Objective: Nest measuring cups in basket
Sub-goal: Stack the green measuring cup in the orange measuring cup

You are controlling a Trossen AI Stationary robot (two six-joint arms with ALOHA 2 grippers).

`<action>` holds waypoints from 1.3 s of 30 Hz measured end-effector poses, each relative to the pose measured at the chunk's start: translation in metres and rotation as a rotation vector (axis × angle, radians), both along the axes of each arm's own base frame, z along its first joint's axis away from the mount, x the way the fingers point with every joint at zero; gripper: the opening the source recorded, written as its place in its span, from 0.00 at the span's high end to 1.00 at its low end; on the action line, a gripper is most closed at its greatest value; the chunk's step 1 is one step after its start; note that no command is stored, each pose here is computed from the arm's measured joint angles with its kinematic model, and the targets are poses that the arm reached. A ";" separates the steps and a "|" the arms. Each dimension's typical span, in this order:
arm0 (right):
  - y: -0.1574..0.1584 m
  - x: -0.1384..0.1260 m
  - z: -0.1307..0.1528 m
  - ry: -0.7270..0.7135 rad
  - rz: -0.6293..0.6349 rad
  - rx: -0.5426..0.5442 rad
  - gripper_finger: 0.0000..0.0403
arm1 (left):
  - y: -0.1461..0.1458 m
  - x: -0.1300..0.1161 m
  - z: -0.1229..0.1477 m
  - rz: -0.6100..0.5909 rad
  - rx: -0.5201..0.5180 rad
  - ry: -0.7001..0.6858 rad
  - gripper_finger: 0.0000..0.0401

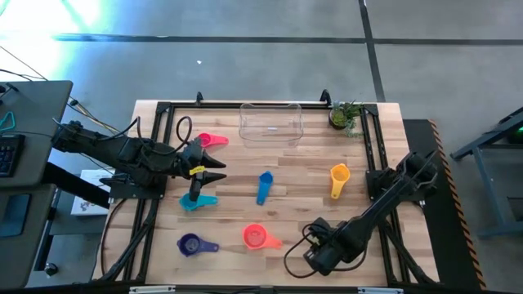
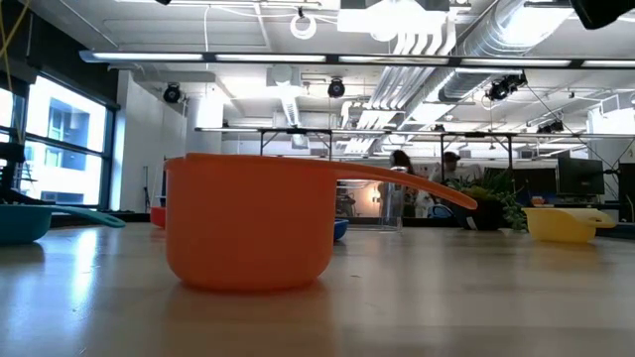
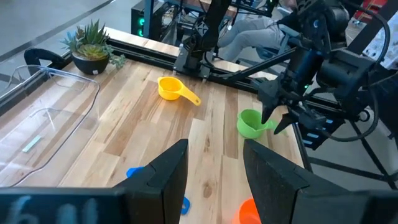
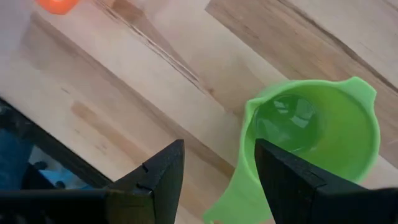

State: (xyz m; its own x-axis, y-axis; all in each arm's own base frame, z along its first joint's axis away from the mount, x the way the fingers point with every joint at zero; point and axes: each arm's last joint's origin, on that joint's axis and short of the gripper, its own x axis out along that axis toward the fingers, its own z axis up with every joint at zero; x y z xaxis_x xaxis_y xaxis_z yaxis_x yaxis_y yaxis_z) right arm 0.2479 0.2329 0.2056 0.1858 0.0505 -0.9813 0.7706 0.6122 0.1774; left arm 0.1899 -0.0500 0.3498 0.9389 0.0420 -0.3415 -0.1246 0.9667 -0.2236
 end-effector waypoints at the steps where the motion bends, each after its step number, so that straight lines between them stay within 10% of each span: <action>1: 0.000 0.000 -0.001 0.004 0.000 -0.002 0.53 | 0.000 0.000 0.000 0.000 0.000 0.000 0.63; 26: 0.004 0.006 -0.032 0.145 -0.006 -0.017 0.54 | 0.000 0.000 0.000 0.000 0.001 0.000 0.63; 39: 0.004 0.006 -0.032 0.143 -0.007 -0.012 0.85 | 0.000 0.000 0.000 0.000 0.001 0.000 0.63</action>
